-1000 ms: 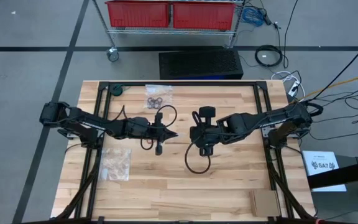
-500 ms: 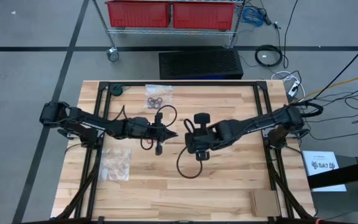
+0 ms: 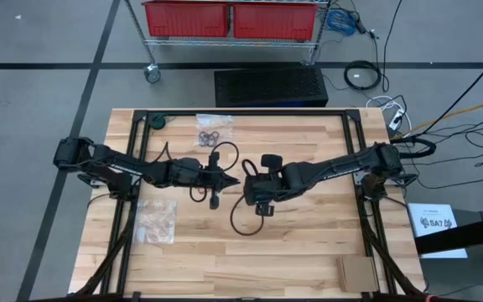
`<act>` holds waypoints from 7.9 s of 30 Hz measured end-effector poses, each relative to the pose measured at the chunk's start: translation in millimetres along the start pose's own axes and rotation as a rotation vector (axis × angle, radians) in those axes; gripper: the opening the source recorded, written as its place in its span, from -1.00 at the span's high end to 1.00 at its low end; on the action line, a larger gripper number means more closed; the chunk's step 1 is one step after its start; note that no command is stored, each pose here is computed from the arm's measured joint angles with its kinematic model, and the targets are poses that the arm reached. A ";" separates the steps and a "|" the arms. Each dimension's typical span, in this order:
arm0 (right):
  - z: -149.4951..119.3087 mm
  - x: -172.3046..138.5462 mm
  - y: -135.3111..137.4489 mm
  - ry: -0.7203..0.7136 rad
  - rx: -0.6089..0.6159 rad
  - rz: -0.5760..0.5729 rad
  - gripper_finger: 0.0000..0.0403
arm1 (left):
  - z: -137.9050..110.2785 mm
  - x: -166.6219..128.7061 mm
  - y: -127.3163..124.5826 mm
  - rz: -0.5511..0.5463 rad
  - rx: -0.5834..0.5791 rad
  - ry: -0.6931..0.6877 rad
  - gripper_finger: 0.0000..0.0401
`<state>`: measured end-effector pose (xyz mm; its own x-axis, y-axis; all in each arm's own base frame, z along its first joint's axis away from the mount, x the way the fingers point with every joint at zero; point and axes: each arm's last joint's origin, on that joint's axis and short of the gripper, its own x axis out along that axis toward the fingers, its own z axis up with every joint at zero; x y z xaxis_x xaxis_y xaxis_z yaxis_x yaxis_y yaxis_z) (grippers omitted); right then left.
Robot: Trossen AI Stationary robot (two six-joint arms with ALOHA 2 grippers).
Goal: Sort rubber bands
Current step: Put the yellow rubber band into the transparent zip bag, then close the bottom right transparent zip bag
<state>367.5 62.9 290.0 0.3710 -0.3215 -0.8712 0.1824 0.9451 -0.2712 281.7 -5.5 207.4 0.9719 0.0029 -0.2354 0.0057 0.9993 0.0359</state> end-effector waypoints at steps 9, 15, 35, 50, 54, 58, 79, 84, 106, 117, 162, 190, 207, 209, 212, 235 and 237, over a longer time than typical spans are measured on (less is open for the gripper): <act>6.9 6.0 -10.9 -0.003 0.072 0.108 1.00 | 0.0 0.0 -0.1 -0.002 0.000 0.000 0.99; 11.0 16.7 -17.6 0.011 0.107 0.142 1.00 | 0.0 0.0 -0.1 -0.004 0.000 0.000 0.99; 16.0 23.6 -26.4 0.052 0.108 0.252 0.32 | 0.7 0.1 -0.2 -0.006 0.000 -0.005 0.99; -5.4 -13.7 -55.7 0.144 0.104 0.213 0.24 | 0.4 0.1 -0.3 -0.010 0.000 -0.001 0.99; -26.1 -41.7 -66.5 0.255 0.207 0.241 0.25 | 0.2 0.1 -0.5 -0.015 0.000 0.000 0.99; -44.4 -72.1 -66.6 0.226 0.239 0.221 0.26 | -1.9 0.0 -0.5 -0.015 0.000 0.021 0.99; -134.0 -9.0 5.7 -0.205 0.328 0.412 0.97 | -1.2 5.8 -24.3 -0.241 0.042 0.066 0.95; -129.4 -12.3 9.5 -0.256 0.368 0.452 0.99 | -18.9 21.0 -32.6 -0.274 0.046 0.093 0.72; -117.7 47.1 34.6 -0.218 0.213 0.300 1.00 | -27.0 33.6 -36.3 -0.295 -0.059 0.074 0.23; -85.7 134.3 -16.9 -0.294 0.037 0.363 1.00 | -39.1 18.9 -89.1 -0.443 0.009 0.210 0.87; -130.4 103.7 42.9 0.035 0.003 0.405 1.00 | -35.9 -6.4 -128.1 -0.038 -0.137 0.147 0.98; -101.6 92.5 -5.0 -0.200 0.028 0.334 0.71 | -82.4 -24.3 -106.4 0.272 -0.526 0.192 0.97; -62.3 158.1 -24.3 -0.045 -0.290 0.524 0.22 | -82.4 -16.6 -93.1 0.205 -0.544 0.256 0.47; -54.2 159.7 -23.8 0.016 -0.305 0.529 0.32 | -82.3 -15.8 -91.0 0.209 -0.543 0.257 0.46; -45.3 159.9 -23.9 0.068 -0.316 0.528 0.57 | -82.0 -14.3 -86.9 0.218 -0.504 0.258 0.46; -28.8 47.2 -79.7 -0.102 -0.176 0.202 1.00 | -54.7 0.7 -24.2 0.136 -0.296 0.136 0.93; -35.4 35.2 -75.9 -0.119 -0.164 0.185 1.00 | -46.4 1.9 -21.9 0.129 -0.260 0.055 0.89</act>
<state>334.5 -18.1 265.5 0.4908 -0.1378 -0.8603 -0.0450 0.9821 -0.1829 272.5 -25.7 161.1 0.9463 0.1254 -0.2978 -0.1845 0.9663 -0.1793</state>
